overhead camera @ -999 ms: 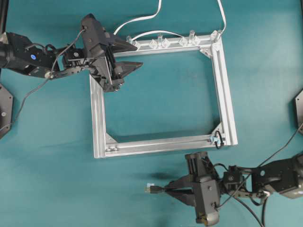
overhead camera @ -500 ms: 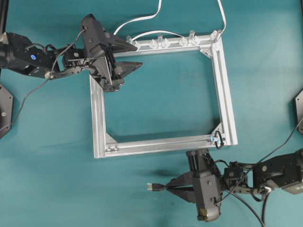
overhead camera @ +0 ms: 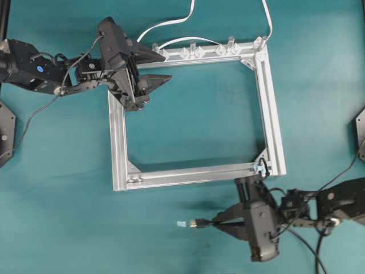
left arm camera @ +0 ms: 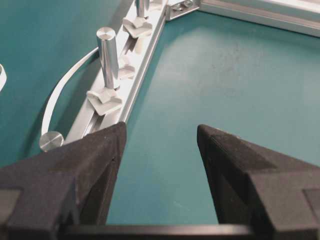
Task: Insert the wire through the string loop located on the right side.
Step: 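Lift the cable and carry it right toward the frame's bottom-right corner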
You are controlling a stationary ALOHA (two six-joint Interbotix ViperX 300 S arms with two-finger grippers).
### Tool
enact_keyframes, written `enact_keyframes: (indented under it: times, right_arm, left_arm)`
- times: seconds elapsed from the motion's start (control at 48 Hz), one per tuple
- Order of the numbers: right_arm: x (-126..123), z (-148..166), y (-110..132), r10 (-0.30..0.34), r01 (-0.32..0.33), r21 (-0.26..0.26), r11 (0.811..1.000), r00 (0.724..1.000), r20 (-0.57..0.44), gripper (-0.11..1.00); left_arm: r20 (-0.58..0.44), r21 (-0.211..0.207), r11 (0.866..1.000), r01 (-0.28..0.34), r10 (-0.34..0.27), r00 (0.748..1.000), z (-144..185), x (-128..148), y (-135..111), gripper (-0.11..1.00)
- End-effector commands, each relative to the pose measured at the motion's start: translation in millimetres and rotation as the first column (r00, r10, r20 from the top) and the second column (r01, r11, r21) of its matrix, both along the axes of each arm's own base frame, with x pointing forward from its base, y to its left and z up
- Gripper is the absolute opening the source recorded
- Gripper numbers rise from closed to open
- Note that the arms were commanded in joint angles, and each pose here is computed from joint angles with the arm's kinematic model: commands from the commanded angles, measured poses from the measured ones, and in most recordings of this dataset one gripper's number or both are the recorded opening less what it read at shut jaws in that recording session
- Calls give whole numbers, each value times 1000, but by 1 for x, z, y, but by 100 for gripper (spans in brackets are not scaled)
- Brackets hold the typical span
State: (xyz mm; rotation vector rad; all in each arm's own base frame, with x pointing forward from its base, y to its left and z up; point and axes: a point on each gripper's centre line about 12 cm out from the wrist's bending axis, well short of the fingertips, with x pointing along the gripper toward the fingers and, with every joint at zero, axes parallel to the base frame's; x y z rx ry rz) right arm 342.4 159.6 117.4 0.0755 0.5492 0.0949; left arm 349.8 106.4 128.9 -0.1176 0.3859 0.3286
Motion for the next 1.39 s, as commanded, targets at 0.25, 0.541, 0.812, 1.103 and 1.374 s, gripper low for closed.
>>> enact_keyframes:
  times: [0.25, 0.541, 0.812, 1.103, 1.374]
  right_arm:
    - [-36, 16, -7, 51, -50, 27, 998, 998, -21, 10]
    - [-73, 23, -3, 141, -137, 61, 989, 988, -64, 10]
    - [-100, 24, -13, 171, -165, 77, 983, 982, -81, 10]
    - [-120, 20, -24, 189, -180, 83, 980, 976, -109, 10]
    - [-134, 19, -30, 212, -200, 99, 975, 968, -134, 10]
  left_arm:
    - [38, 7, 1000, 1, -2, 999, 13, 2, 0, 61]
    - [44, 8, 1000, -1, 1, 999, 14, 4, 1, 61]
    - [44, 9, 1000, 0, 0, 999, 14, 4, 1, 61]
    - [45, 9, 1000, 0, 0, 999, 15, 4, 1, 61]
    - [45, 9, 1000, 0, 0, 999, 15, 4, 1, 61]
